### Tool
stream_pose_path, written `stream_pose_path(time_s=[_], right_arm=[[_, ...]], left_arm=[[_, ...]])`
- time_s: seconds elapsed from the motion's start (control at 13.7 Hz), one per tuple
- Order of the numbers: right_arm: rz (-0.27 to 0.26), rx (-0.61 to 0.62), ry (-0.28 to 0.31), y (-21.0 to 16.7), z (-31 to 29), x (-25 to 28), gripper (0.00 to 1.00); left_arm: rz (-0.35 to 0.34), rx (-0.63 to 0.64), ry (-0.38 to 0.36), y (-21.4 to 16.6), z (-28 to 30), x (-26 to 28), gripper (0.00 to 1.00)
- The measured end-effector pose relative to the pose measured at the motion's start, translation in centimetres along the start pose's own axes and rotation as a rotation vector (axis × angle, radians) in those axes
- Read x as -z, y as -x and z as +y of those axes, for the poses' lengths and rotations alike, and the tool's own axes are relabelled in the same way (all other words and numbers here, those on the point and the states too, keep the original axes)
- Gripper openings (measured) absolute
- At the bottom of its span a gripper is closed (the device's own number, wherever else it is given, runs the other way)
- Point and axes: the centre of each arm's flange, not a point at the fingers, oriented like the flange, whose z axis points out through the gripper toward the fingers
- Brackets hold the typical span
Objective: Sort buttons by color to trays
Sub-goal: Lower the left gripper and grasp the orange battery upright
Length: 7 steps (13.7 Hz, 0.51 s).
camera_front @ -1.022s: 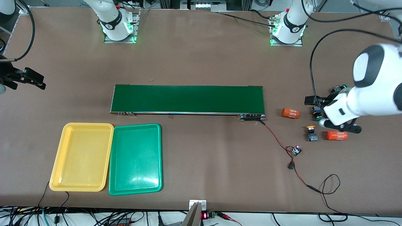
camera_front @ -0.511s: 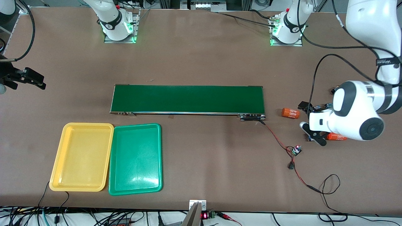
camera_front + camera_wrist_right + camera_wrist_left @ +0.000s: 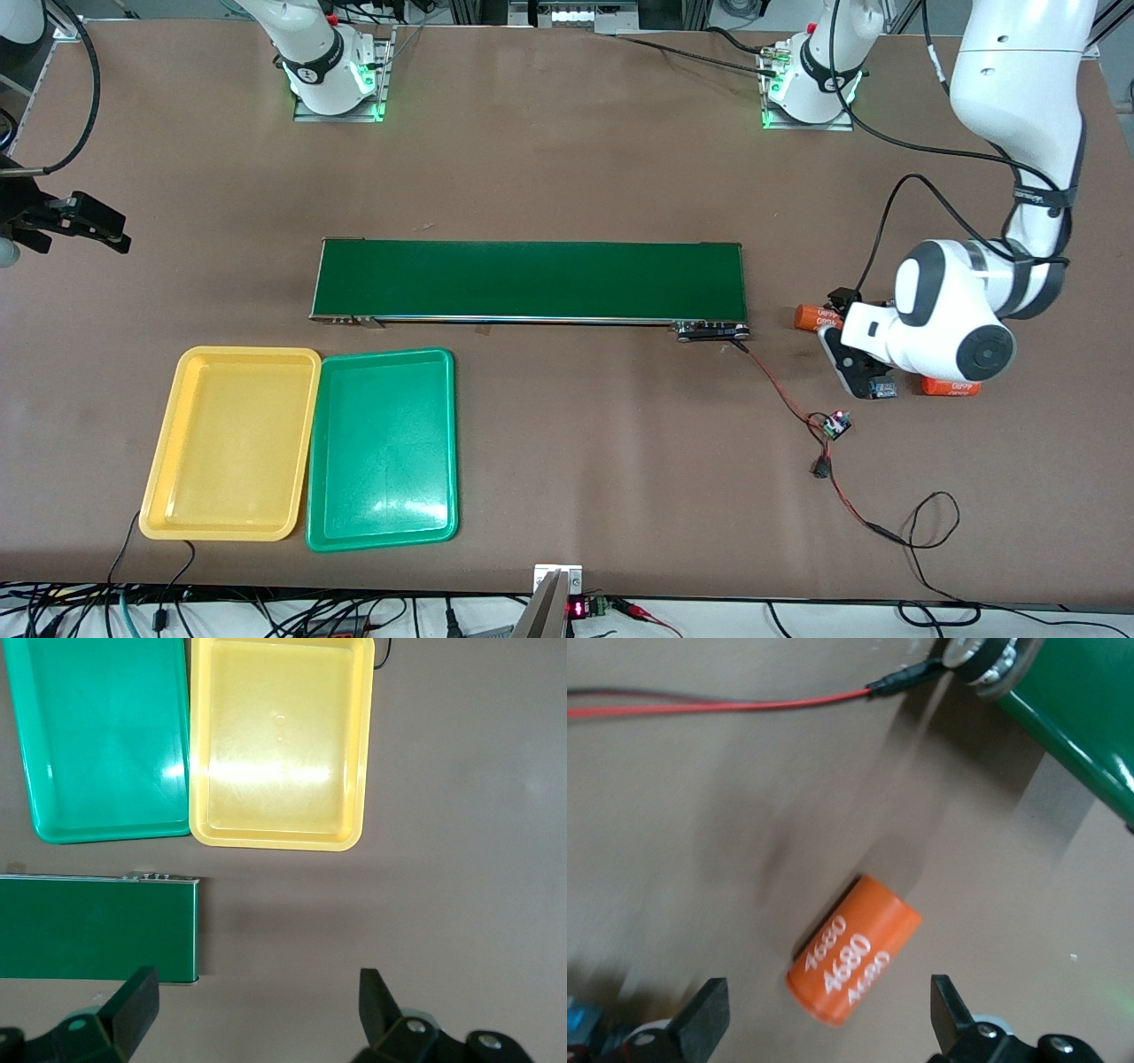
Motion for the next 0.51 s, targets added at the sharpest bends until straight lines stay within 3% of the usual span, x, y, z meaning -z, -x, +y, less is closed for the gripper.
stream_pose_path(time_s=[0.29, 0.51], right_arm=[[-0.001, -0.001, 0.0, 0.0, 0.0, 0.0, 1.0], [-0.001, -0.001, 0.0, 0.0, 0.0, 0.0, 1.0]], left_arm=[[0.005, -0.106, -0.012, 0.6, 2.2, -1.9, 1.0], [0.025, -0.206, -0.066, 1.2, 3.5, -2.1, 1.0]])
